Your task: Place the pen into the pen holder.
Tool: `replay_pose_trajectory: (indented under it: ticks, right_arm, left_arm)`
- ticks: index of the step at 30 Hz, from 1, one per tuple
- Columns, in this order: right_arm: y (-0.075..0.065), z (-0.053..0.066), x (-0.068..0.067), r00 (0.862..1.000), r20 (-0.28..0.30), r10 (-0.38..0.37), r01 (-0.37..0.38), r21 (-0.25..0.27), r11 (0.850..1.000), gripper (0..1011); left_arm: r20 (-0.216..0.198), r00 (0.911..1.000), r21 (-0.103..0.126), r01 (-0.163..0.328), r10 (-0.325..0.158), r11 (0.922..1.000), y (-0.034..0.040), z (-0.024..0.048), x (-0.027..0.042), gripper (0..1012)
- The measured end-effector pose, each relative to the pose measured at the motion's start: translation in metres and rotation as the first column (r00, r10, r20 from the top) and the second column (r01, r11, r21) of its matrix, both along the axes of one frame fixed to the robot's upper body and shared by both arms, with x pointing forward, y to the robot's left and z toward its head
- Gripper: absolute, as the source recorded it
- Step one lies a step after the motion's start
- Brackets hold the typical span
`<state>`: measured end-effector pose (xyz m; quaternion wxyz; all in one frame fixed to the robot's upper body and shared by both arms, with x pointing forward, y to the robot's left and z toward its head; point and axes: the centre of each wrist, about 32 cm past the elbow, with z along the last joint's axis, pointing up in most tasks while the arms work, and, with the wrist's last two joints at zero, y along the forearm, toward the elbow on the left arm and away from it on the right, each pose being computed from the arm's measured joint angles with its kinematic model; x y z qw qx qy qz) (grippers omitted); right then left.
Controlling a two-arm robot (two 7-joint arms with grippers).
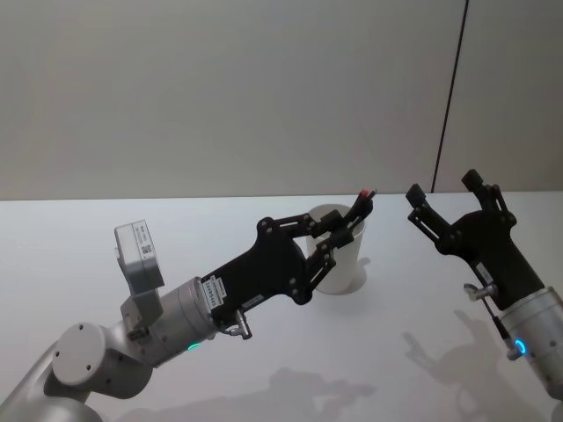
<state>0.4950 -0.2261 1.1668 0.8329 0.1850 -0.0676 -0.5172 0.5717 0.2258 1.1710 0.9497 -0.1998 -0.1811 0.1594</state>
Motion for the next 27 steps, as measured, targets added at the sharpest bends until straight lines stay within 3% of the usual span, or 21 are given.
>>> replay_pose_trajectory:
  ticks: [15,27]
  right_arm:
    - [-0.0022,-0.0020,-0.0028,0.996,0.016,0.091,-0.092,0.030,0.995,1001]
    - [0.0022,-0.0041,-0.0021,0.981,0.016,0.195,-0.196,0.072,0.978,1002]
  left_arm:
    - [0.001,1.0000,0.001,0.001,-0.001,1.0000,0.0000,0.0002,0.0001,172]
    - [0.001,1.0000,0.001,0.002,-0.002,1.0000,0.0000,0.0002,0.0001,172]
